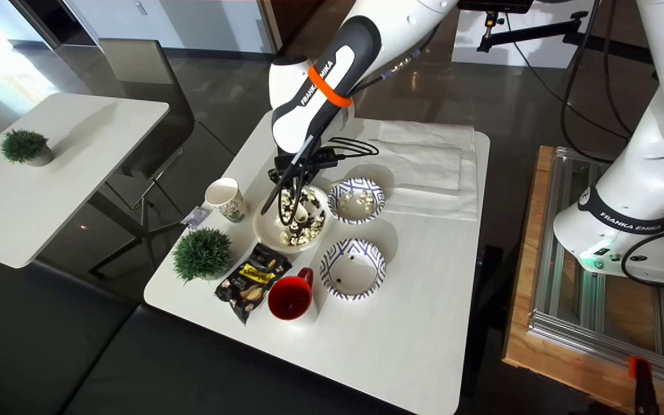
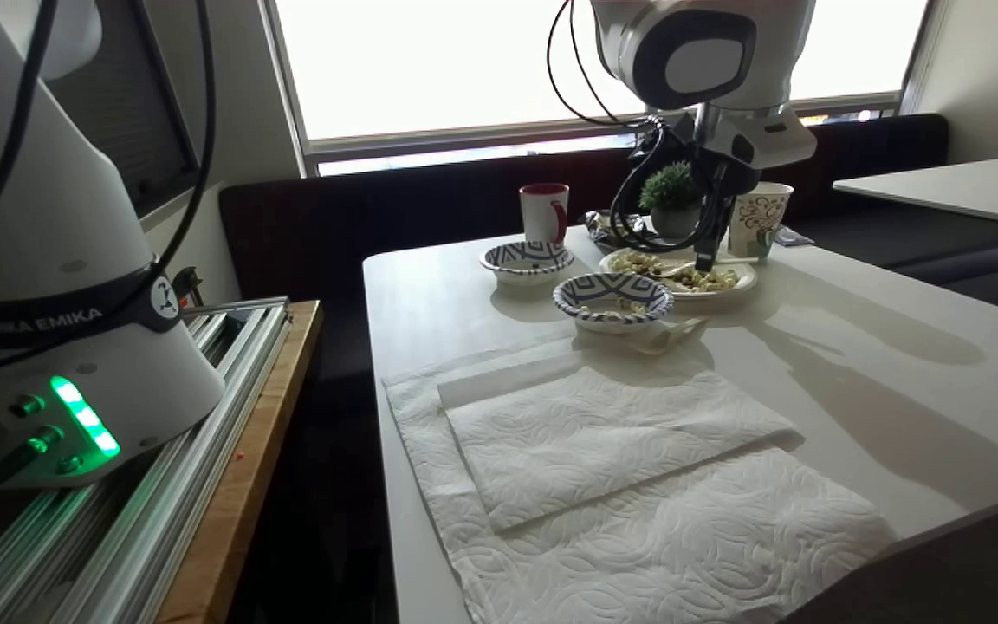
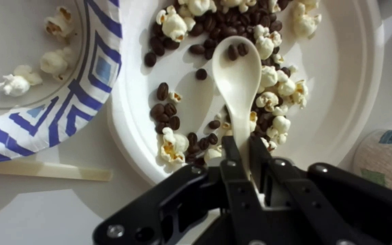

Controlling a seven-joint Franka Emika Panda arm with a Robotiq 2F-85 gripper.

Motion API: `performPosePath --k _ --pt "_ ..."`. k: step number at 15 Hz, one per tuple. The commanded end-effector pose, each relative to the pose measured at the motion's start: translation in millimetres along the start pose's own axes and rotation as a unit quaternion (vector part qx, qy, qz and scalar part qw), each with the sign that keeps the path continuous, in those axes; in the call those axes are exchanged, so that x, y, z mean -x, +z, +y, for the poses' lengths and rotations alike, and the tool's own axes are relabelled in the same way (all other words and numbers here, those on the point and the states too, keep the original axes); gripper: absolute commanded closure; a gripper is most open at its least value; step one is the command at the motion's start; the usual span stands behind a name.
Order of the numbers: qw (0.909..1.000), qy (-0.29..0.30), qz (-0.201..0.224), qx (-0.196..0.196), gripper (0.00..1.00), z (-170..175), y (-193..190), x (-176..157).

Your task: Use the spoon to move some of the white bowl's objects to the empty plate

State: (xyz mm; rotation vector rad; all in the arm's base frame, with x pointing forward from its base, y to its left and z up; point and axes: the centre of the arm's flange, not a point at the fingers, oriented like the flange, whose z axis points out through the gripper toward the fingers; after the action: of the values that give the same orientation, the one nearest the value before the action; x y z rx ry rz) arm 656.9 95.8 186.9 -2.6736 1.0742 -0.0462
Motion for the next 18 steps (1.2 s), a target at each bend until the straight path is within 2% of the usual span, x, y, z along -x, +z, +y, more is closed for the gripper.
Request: performPosePath --k 1,5,10,18 --pt "0.9991 0.017 -0.032 -0.02 0.97 2.8 -22.7 -10.7" --pt "0.9974 0.026 -0.06 -0.031 0.97 6.8 -45.9 -6.8" --pt "0.9971 -0.012 -0.073 -0.019 0.97 -2.3 -65.1 30.4" --pt "0.9955 -0.031 -0.09 0.006 0.97 -2.8 -50.1 96.5"
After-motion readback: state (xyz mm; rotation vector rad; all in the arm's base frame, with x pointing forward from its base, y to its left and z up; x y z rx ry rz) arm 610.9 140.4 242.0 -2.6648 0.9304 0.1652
